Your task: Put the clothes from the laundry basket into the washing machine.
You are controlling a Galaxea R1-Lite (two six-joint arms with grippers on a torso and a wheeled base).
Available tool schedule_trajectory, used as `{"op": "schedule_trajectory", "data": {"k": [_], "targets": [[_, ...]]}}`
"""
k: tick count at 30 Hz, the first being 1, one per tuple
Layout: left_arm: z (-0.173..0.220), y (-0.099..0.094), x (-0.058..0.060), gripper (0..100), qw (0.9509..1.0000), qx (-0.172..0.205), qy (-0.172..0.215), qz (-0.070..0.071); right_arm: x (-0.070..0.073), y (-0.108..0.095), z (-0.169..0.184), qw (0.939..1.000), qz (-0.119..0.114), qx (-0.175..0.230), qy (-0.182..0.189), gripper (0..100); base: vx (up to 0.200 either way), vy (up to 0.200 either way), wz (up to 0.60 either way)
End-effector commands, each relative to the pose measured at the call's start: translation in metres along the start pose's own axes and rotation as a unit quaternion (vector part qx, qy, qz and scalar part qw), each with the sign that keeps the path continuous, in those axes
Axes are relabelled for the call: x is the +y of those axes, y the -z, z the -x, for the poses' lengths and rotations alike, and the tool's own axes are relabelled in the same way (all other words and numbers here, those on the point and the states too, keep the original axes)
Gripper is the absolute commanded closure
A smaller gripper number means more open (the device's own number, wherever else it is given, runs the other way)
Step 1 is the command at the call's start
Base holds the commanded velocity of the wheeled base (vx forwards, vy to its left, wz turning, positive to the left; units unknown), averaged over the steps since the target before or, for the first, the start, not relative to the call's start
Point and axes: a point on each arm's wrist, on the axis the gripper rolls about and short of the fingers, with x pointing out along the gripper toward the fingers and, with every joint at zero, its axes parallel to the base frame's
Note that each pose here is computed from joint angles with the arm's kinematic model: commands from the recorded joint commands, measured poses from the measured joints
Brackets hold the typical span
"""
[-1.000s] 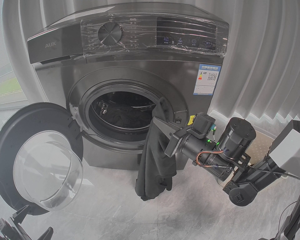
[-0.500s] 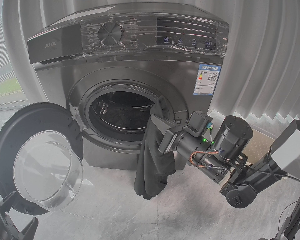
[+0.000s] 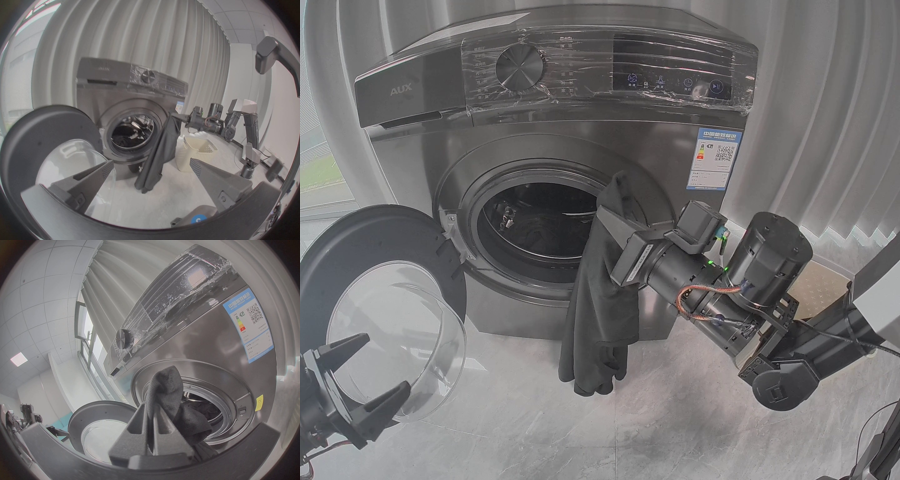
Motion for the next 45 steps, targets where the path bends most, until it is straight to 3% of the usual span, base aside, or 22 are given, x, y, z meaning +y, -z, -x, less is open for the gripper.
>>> {"op": "schedule_trajectory", "data": {"k": [1, 8, 13, 17, 21, 24, 39, 45], "targets": [[-0.041, 0.005, 0.002, 0, 0.9945, 0.080, 0.066, 0.017, 0.001, -0.005, -0.002, 0.9999, -0.009, -0.009, -0.001, 100, 0.000, 0.000, 0.00], [-0.078, -0.002, 0.007, 0, 0.9923, 0.099, 0.072, 0.020, 0.001, -0.005, -0.002, 0.9999, -0.010, -0.010, -0.001, 100, 0.000, 0.000, 0.00], [-0.108, 0.005, 0.010, 0, 0.9914, 0.103, 0.077, 0.020, 0.001, -0.006, -0.004, 0.9998, -0.012, -0.015, -0.002, 100, 0.000, 0.000, 0.00], [-0.129, 0.018, 0.001, 0, 0.9880, 0.116, 0.100, 0.022, 0.002, -0.006, -0.004, 0.9998, -0.013, -0.017, -0.004, 100, 0.000, 0.000, 0.00], [-0.147, 0.031, -0.008, 0, 0.9820, 0.143, 0.116, 0.040, 0.003, -0.007, -0.005, 0.9997, -0.014, -0.017, -0.006, 100, 0.000, 0.000, 0.00], [-0.161, 0.041, -0.013, 0, 0.9799, 0.151, 0.124, 0.040, 0.002, -0.008, -0.004, 0.9997, -0.016, -0.019, -0.005, 100, 0.000, 0.000, 0.00], [-0.202, 0.081, -0.011, 0, 0.9819, 0.145, 0.116, 0.037, 0.005, -0.006, -0.005, 0.9995, -0.024, -0.018, -0.007, 100, 0.000, 0.000, 0.00], [-0.226, 0.105, -0.011, 0, 0.9876, 0.125, 0.091, 0.028, 0.006, -0.007, -0.008, 0.9994, -0.026, -0.023, -0.010, 100, 0.000, 0.000, 0.00]]}}
